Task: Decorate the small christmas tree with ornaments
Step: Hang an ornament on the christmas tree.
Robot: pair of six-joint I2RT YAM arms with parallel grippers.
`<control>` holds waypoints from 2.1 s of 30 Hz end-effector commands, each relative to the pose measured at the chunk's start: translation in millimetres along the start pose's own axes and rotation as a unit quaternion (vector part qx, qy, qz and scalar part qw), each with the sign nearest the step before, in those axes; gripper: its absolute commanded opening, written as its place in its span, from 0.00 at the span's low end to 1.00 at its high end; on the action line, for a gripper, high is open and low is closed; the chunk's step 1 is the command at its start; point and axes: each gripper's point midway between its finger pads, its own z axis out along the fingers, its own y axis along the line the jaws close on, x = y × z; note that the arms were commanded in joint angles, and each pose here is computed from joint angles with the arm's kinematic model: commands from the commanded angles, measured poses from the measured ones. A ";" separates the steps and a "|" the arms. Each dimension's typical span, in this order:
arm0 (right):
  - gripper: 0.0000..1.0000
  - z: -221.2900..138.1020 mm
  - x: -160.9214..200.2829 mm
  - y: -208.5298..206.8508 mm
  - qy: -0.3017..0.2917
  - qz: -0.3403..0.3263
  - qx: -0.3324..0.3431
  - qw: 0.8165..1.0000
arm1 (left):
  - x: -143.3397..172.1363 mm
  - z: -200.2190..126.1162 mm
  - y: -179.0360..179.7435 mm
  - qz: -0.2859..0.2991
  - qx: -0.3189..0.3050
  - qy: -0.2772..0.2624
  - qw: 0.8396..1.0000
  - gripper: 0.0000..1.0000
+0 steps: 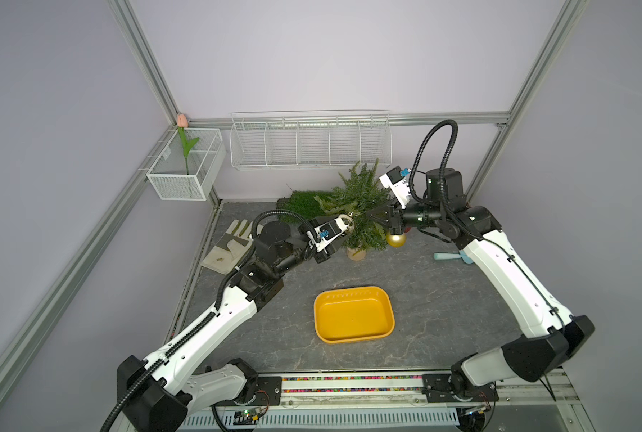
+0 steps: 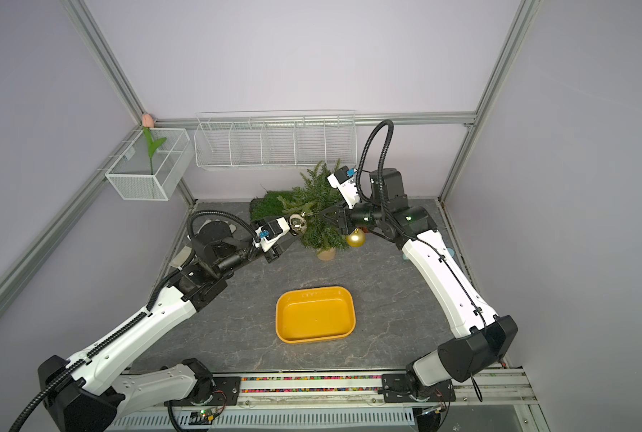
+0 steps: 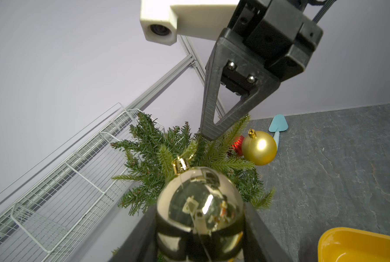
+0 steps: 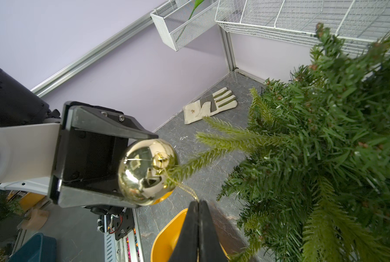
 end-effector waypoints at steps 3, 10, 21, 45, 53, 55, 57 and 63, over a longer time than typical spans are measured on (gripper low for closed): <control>0.07 -3.5 -8.2 1.1 -0.013 -0.012 0.000 1.000 | -3.1 3.2 10.4 -0.002 -0.012 0.009 1.000 0.23; 0.07 -6.5 -17.1 6.7 -0.025 -0.021 -0.007 0.999 | -5.7 2.0 11.1 -0.004 -0.016 -0.001 1.000 0.23; 0.06 2.4 -23.0 7.9 -0.023 -0.016 -0.026 0.999 | -8.9 -3.2 16.1 -0.002 -0.033 -0.004 0.999 0.23; 0.07 21.3 13.0 -24.5 0.040 0.016 0.029 0.999 | -10.7 0.1 14.8 -0.011 -0.018 0.000 1.000 0.23; 0.06 27.0 9.9 -35.4 0.033 0.012 0.044 0.998 | -16.3 5.1 8.3 -0.012 0.012 -0.007 1.000 0.27; 0.06 28.5 9.0 -36.3 0.031 0.011 0.044 0.998 | -15.3 5.4 7.5 -0.011 0.014 -0.004 1.000 0.28; 0.07 29.1 8.9 -37.6 0.031 0.013 0.046 0.998 | -11.8 5.7 9.1 -0.012 0.010 0.005 1.000 0.28; 0.07 24.8 2.6 -29.3 0.018 0.006 0.034 0.999 | 10.9 5.0 26.8 -0.026 -0.050 0.058 0.997 0.24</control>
